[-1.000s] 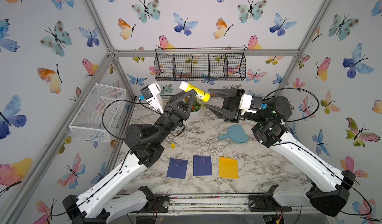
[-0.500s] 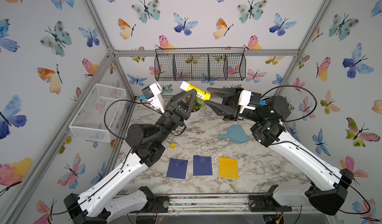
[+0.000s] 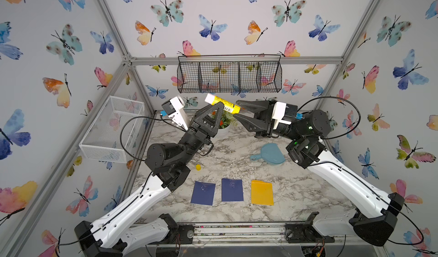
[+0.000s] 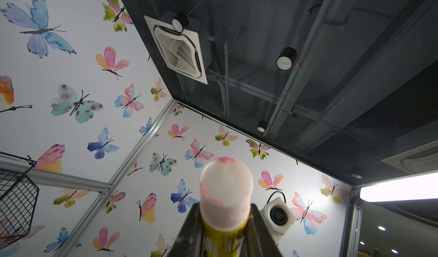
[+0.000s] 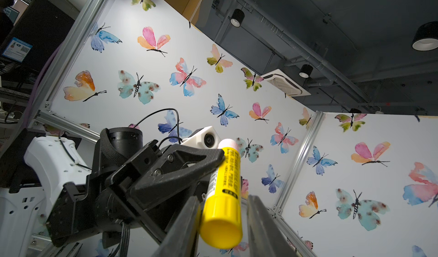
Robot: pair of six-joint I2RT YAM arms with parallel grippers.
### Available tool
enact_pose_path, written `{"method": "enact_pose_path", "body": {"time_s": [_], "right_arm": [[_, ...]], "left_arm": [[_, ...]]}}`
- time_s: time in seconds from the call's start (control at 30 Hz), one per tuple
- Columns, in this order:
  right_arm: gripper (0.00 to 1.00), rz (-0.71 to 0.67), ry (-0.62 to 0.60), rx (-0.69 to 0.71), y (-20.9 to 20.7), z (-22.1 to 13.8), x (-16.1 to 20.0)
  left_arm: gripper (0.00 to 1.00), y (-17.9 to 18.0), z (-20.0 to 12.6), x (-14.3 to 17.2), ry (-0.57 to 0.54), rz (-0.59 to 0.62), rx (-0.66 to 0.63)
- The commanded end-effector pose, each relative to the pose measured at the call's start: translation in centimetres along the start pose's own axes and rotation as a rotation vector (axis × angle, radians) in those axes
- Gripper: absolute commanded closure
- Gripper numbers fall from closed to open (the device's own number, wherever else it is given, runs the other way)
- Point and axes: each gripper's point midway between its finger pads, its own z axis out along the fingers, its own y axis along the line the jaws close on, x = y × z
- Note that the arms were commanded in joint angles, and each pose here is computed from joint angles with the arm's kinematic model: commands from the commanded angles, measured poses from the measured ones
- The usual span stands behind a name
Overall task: Seal the envelope with a glue stick
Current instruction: Unscrew the glue stick.
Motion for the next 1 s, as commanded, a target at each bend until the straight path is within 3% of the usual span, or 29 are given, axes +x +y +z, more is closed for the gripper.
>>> {"method": "enact_pose_path", "body": {"time_s": [0.0, 0.27, 0.47, 0.63, 0.73, 0.97], "right_arm": [[0.64, 0.012, -0.012, 0.025, -0.6, 0.1, -0.4], [0.74, 0.098, -0.022, 0.022, -0.6, 0.1, -0.5], [0.77, 0.382, -0.088, 0.014, -0.3, -0.4, -1.4], [0.77, 0.63, -0.121, -0.152, 2.2, -1.0, -3.5], [0.77, 0.757, -0.122, -0.21, 3.2, -1.6, -4.3], [0.77, 0.909, -0.113, -0.277, 4.7, -2.7, -4.6]], "left_arm": [[1.0, -1.5, -0.1, -1.2, -0.048, 0.001, 0.054], [1.0, -1.7, -0.2, -1.1, -0.041, 0.017, 0.067], [1.0, -3.5, -0.4, -0.5, -0.024, 0.073, 0.18], [1.0, -7.1, -1.3, 0.6, 0.024, 0.223, 0.388], [1.0, -9.8, -2.1, 2.4, 0.12, 0.356, 0.556], [1.0, -14.1, -4.1, 5.4, 0.316, 0.567, 0.898]]}}
